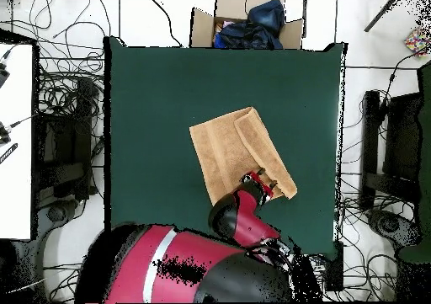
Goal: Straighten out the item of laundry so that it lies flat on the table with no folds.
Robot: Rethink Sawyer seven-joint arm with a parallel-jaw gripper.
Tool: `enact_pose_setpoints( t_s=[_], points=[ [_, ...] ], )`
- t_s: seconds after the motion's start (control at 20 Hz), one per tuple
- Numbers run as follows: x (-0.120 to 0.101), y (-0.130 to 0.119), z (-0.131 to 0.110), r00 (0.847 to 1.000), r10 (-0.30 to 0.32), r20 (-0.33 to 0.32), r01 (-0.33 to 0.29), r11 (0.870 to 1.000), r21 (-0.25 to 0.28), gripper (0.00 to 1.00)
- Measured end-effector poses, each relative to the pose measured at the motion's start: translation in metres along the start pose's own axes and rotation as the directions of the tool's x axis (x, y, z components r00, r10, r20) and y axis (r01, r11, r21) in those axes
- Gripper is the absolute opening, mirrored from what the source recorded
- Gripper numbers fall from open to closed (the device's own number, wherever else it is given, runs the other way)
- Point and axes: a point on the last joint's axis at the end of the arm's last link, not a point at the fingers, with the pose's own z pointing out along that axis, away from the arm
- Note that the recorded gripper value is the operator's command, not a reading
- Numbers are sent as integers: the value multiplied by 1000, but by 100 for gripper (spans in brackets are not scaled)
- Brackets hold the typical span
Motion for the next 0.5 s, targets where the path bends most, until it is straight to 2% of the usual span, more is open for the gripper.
enact_pose_setpoints(
  t_s=[0.25, 0.5],
  points=[
    [18, -8, -1, 1000, -15, -17, 15, 1000, 14, 100],
    [26, -12, -2, 999, -20, -32, 21, 1000, 22, 100]
  ],
)
